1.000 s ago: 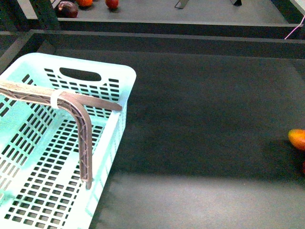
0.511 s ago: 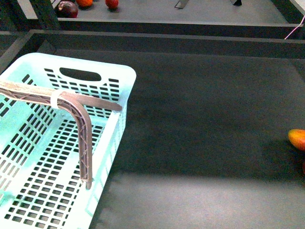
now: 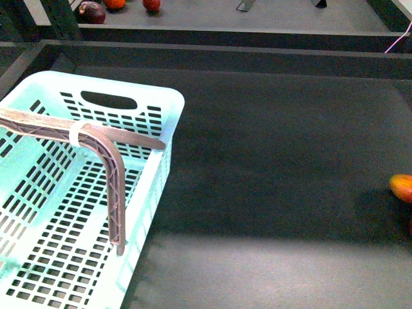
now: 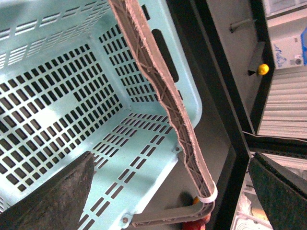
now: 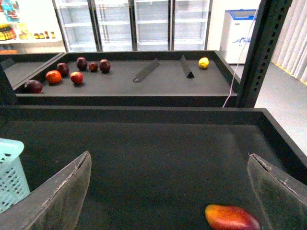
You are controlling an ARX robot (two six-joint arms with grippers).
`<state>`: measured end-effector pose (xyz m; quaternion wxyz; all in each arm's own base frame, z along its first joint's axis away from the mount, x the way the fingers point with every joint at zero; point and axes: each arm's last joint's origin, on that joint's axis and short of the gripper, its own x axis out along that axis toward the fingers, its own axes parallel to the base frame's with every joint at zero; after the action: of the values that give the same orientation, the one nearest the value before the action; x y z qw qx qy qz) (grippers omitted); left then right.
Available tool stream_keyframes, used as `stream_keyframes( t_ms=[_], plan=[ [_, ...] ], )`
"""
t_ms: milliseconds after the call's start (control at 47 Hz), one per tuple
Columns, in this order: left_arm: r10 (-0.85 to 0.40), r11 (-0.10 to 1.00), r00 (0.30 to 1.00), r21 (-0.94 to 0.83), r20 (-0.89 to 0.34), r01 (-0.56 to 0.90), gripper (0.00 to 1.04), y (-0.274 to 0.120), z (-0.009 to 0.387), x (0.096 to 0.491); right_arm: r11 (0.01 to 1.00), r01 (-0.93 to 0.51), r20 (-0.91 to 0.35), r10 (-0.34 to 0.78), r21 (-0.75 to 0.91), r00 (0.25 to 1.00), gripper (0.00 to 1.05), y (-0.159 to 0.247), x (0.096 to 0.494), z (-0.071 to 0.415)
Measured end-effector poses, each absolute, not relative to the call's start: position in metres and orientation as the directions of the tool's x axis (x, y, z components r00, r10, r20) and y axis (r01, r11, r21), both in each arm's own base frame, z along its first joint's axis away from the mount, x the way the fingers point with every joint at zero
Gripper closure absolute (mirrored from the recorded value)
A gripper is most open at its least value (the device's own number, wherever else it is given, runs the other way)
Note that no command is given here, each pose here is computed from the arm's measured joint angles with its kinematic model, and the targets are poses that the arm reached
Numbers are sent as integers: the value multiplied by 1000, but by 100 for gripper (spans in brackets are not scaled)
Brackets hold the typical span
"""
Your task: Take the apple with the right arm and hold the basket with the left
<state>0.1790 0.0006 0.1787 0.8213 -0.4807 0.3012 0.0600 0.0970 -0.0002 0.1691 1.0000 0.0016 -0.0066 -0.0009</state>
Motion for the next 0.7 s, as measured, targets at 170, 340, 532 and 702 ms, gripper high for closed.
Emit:
stream_keyframes(
  t_ms=[170,340,532,702],
  plan=[
    [-163,504,787,-736,-595,-452,7,-18,173,211,1000,2,13,-2,3,1000,9,0,97,169],
    [-131,470,750,-707,-648,-529,7,-25,162,241,1000,2,13,-2,3,1000,9,0,97,169],
    [-114,439,733,-696,-671,-569,7,-24,154,262,1000,2,13,-2,3,1000,9,0,97,169],
    [-104,433,734,-695,-671,-574,32,-23,155,265,1000,2,13,-2,3,1000,9,0,97,169]
  ],
)
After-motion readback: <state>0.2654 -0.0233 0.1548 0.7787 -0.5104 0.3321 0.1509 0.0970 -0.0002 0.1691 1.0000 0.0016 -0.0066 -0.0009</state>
